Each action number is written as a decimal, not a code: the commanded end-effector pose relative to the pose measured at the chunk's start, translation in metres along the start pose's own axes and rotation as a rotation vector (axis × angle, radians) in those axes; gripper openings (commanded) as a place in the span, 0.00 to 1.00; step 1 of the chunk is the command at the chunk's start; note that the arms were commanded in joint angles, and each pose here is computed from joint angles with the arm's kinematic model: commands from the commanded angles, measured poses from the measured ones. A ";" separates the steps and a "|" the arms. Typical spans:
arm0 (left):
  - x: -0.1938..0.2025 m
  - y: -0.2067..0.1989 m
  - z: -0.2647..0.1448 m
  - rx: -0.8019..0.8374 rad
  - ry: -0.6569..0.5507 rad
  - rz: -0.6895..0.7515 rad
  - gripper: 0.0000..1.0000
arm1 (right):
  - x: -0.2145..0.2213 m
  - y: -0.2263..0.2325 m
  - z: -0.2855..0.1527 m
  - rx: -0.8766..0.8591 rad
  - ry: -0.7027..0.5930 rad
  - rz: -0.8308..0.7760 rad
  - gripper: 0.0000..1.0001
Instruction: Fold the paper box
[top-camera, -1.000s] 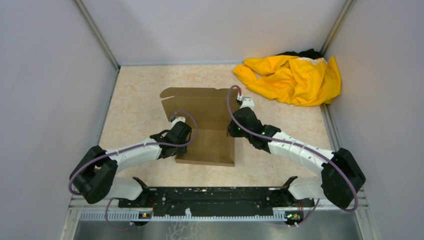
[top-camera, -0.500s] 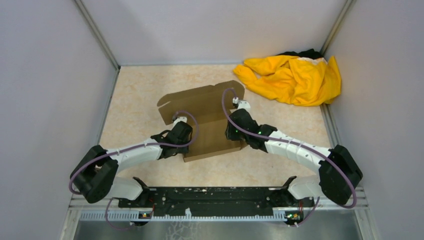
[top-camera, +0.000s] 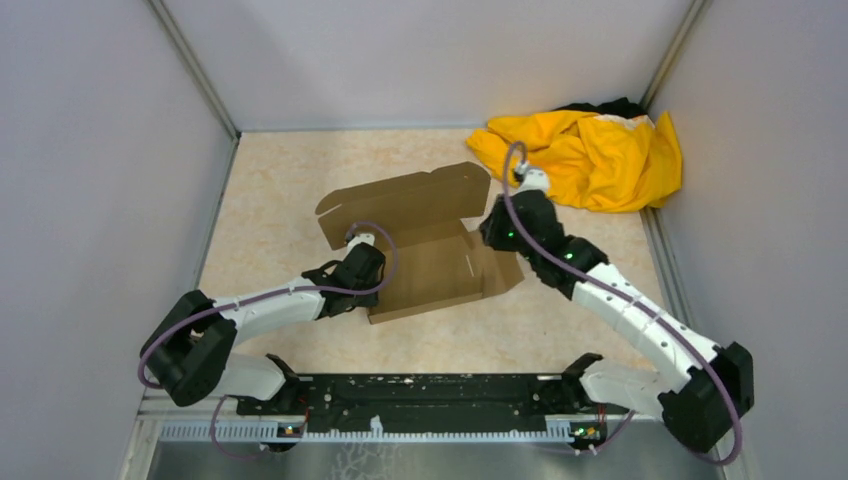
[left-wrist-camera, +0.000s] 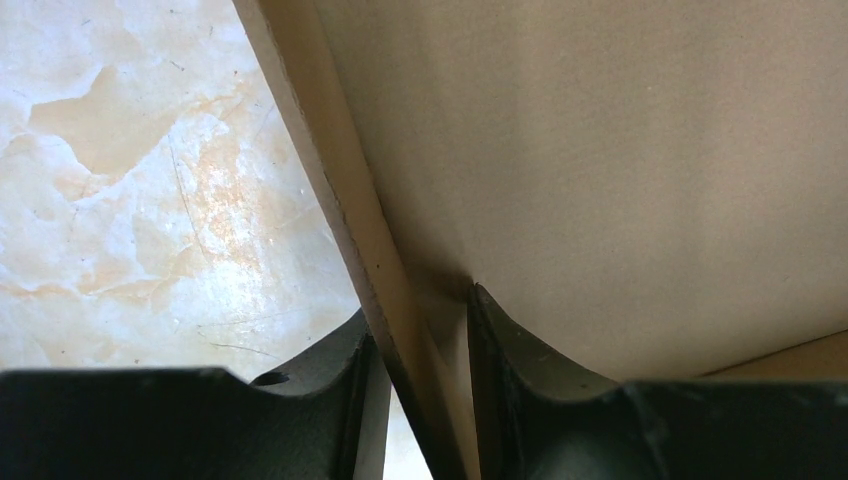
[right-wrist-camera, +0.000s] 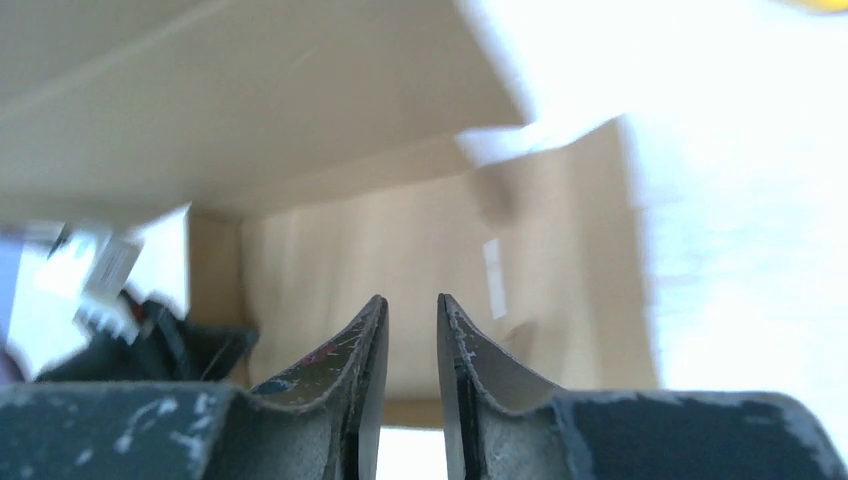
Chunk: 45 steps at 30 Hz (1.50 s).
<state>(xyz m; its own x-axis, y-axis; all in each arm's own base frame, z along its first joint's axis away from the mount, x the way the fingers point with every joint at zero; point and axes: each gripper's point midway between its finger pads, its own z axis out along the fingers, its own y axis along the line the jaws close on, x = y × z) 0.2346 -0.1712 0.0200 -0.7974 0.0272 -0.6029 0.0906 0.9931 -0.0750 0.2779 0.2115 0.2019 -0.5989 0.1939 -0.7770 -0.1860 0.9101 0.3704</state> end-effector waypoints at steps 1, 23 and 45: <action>0.017 0.000 0.001 0.009 0.052 0.006 0.38 | -0.033 -0.065 -0.011 0.126 -0.062 0.072 0.24; 0.017 0.001 0.001 0.006 0.053 0.022 0.37 | 0.030 -0.165 0.075 0.256 0.156 0.180 0.25; 0.015 -0.002 0.005 0.006 0.059 0.038 0.36 | 0.013 -0.096 0.086 -0.182 0.092 0.107 0.22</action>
<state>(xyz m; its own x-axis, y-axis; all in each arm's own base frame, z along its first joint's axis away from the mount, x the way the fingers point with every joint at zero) 0.2355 -0.1715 0.0196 -0.7969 0.0400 -0.6027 0.1001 0.9928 -0.0665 0.3405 0.1443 0.0665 -0.7762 0.2590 -0.5749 -0.0981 0.8510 0.5159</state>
